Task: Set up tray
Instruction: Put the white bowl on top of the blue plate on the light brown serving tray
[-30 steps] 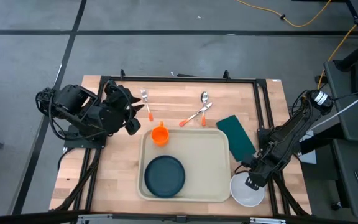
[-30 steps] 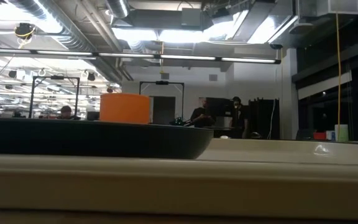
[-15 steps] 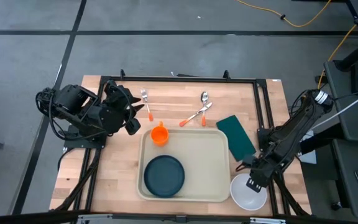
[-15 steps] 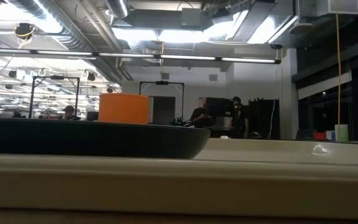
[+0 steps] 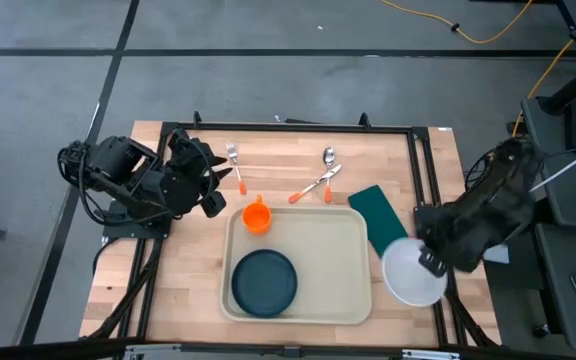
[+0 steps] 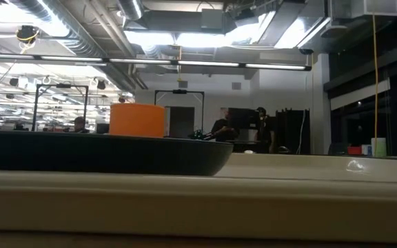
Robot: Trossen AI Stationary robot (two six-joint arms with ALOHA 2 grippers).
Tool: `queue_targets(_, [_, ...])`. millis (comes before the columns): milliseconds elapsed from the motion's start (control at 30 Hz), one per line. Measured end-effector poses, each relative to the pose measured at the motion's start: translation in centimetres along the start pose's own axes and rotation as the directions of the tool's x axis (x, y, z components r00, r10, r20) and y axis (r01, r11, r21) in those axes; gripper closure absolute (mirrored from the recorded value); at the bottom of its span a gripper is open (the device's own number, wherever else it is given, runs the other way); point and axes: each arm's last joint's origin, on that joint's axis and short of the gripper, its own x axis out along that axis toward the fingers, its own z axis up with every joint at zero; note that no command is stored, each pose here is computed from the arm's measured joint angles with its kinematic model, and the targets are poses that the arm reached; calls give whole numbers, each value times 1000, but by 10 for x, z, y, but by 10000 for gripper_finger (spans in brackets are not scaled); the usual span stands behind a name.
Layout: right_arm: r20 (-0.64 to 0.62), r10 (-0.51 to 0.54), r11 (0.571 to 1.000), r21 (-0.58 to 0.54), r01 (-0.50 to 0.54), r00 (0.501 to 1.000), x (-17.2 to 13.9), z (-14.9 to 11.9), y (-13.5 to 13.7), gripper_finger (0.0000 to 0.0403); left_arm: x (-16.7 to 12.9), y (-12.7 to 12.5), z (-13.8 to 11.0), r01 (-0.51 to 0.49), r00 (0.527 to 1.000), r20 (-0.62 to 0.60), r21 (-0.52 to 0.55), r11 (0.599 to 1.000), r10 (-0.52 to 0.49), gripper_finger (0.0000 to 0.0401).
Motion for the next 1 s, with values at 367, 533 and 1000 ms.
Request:
queue_targets(367, [434, 146, 989, -43, -141, 889, -69, 40, -12, 395, 7, -12, -2, 29, 998, -48, 20, 999, -28, 299])
queue_targets(533, [429, 115, 993, -34, -111, 896, -68, 49, -14, 395, 9, -16, -3, 55, 996, -77, 15, 998, -54, 299])
queue_targets(1000, [275, 90, 981, -190, -38, 957, -39, 102, 4, 395, 9, -33, 10, 356, 935, -76, 211, 911, -348, 299])
